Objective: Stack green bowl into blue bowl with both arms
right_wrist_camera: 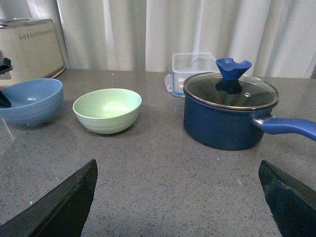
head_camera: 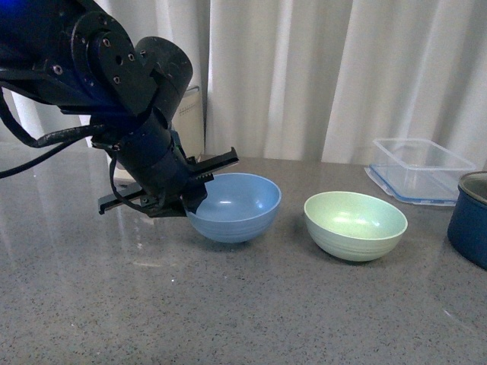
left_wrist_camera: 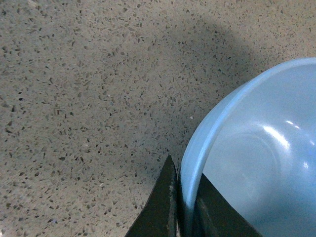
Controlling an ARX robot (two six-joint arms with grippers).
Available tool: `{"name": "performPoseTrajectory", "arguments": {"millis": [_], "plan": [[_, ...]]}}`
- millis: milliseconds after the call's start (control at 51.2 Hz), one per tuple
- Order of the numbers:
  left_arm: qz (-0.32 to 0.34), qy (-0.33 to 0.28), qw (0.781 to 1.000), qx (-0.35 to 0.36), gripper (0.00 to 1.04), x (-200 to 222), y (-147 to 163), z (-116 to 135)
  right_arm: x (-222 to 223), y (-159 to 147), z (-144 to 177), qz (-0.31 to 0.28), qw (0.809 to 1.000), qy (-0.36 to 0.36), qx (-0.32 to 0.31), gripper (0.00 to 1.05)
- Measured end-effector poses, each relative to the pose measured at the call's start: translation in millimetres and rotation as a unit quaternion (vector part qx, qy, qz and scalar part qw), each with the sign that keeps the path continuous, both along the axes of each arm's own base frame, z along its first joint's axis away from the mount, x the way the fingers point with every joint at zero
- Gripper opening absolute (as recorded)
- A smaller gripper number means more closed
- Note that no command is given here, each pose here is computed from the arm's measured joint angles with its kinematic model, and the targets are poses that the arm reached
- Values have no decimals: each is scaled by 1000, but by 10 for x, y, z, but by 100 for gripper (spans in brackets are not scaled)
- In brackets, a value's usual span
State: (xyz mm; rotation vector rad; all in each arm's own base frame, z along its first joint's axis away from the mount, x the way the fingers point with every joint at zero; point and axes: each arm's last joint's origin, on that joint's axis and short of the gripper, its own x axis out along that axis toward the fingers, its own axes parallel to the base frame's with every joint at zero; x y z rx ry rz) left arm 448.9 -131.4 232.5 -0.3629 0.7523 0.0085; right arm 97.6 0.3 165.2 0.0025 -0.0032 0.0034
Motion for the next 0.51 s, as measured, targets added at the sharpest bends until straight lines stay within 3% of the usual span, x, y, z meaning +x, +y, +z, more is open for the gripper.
{"name": "performPoseTrajectory", "arguments": {"millis": [332, 507], "plan": [[-10, 12, 1000, 6, 4, 74, -152, -115, 0, 0, 0, 0, 1000, 0, 0, 95], [-20, -2, 1000, 1, 40, 65, -197, -89, 0, 0, 0, 0, 1000, 0, 0, 95]]}}
